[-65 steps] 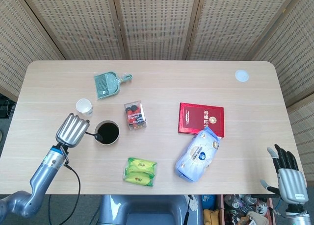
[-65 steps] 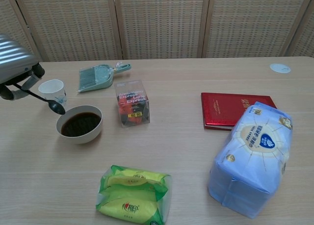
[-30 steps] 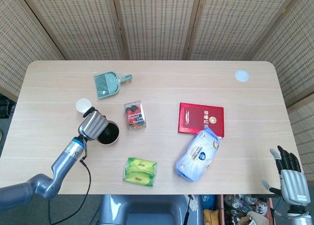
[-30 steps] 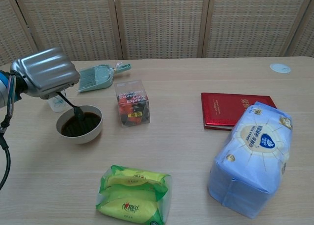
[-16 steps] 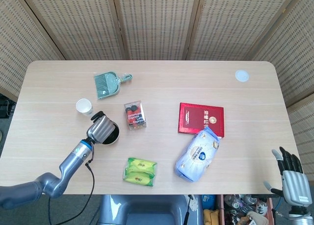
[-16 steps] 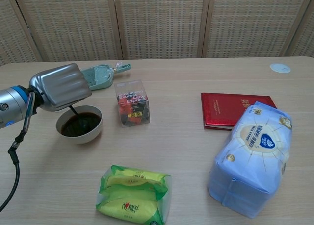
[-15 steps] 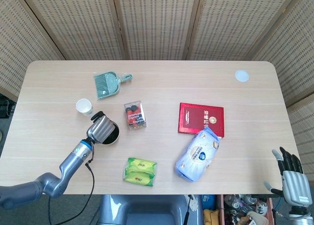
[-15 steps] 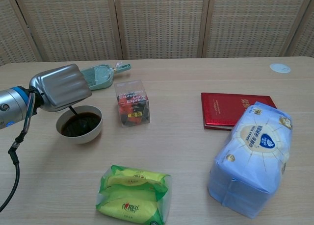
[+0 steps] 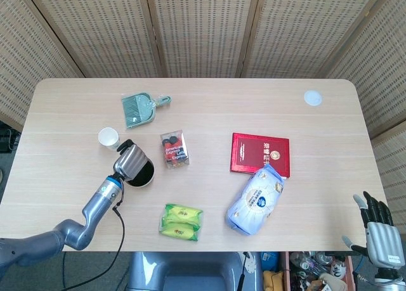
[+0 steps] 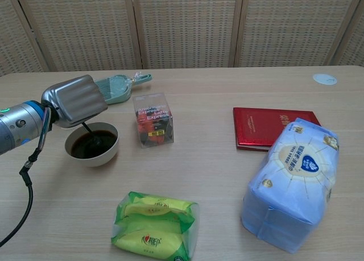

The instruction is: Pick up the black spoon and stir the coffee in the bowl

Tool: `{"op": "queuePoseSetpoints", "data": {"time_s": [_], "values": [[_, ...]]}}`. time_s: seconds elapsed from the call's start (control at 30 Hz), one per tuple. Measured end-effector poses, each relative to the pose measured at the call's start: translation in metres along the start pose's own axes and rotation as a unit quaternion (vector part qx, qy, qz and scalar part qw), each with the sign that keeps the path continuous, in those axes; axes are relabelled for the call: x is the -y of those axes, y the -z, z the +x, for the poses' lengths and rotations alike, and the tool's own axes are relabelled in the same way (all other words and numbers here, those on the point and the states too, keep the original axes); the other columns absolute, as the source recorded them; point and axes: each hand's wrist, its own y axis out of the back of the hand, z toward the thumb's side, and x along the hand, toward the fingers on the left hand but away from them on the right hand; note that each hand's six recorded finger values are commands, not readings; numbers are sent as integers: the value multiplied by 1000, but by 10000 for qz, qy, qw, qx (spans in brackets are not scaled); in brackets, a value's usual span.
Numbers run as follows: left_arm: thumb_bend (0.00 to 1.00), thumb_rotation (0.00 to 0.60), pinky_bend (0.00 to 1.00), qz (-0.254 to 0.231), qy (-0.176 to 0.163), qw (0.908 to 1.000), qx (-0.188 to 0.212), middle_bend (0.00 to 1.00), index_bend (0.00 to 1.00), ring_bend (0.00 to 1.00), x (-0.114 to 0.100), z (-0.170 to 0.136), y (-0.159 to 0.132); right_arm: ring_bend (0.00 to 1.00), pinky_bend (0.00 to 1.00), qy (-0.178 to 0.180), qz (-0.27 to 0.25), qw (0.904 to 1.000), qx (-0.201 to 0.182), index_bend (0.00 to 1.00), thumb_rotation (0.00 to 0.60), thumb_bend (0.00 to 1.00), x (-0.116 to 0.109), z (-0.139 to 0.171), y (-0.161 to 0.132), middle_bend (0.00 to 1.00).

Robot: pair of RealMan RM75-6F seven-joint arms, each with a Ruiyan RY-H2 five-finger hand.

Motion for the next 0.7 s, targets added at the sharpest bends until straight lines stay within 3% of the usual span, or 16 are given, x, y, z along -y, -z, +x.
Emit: {"op": "queuePoseSetpoints", "data": {"time_s": [0.2,0.47,0.7], "values": [[396,600,707,-215,7,9998,8,824,700,719,-7,9,-8,0,0,-1,7,10000,37,82,600,236,0,1,2,33],[397,600,707,-290,-247,9991,190,824,701,719,-23,0,-18,0,0,-1,12,10000,28,82,600,235,0,1,1,33],[396,600,707,-140,-166,9995,238,824,701,719,-9,-14,-12,0,0,-14,8,10000,-23,81,600,235,0,-2,-1,33]]}}
